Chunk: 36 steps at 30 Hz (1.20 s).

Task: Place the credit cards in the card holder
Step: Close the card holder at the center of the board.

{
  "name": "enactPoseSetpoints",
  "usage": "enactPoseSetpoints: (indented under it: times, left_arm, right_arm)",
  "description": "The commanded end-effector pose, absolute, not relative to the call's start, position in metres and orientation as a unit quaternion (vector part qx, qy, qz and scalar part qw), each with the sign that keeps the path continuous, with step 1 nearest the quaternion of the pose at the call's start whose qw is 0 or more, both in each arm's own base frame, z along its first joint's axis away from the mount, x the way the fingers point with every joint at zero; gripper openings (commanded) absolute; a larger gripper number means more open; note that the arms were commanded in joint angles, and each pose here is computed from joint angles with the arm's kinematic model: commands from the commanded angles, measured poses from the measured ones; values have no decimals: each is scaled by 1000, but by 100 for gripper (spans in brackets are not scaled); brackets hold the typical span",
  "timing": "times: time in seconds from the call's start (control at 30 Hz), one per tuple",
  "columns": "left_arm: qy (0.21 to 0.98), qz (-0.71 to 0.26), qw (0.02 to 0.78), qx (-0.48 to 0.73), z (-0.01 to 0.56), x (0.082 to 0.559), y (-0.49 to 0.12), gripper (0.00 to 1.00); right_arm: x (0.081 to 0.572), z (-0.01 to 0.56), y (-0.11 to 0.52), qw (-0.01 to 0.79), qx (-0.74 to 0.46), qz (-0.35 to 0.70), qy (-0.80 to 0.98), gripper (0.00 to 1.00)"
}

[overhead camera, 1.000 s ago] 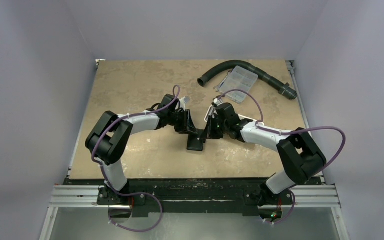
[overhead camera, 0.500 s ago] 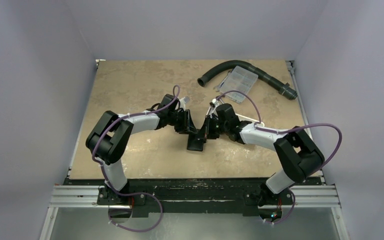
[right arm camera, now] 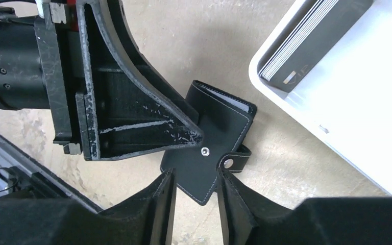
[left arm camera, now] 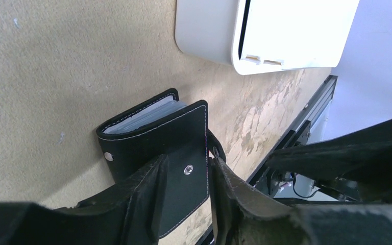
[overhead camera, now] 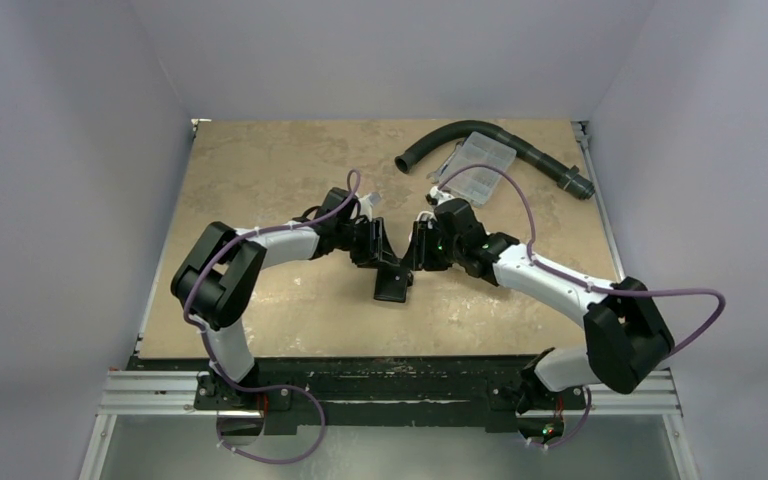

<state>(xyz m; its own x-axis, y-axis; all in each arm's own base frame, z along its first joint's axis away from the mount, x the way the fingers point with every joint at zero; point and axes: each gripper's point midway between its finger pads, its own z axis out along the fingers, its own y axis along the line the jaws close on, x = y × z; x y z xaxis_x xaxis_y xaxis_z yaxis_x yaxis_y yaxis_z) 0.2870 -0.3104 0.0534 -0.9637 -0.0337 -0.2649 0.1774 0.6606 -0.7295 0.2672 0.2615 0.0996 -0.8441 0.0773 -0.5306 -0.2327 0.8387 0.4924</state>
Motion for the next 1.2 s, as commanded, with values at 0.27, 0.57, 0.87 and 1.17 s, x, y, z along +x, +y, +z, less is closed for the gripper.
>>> enactPoseSetpoints:
  times: [0.27,0.57,0.87,1.17]
  left_arm:
    - [893,-414,153,85,102,282,-304,43]
    - [900,-401,125,116,82,257,-297,17]
    - [911,-394,79,99,46,238,-292,0]
    - [919,-380,56,85,24,235,-290,0]
  right_arm:
    - [275,127,252,331,-35,274,902,50]
    - [287,144,244,355,21,274,894,89]
    - [282,102,263,276,-8,207,939,54]
    - [278,86,258,266,-19,146,953,33]
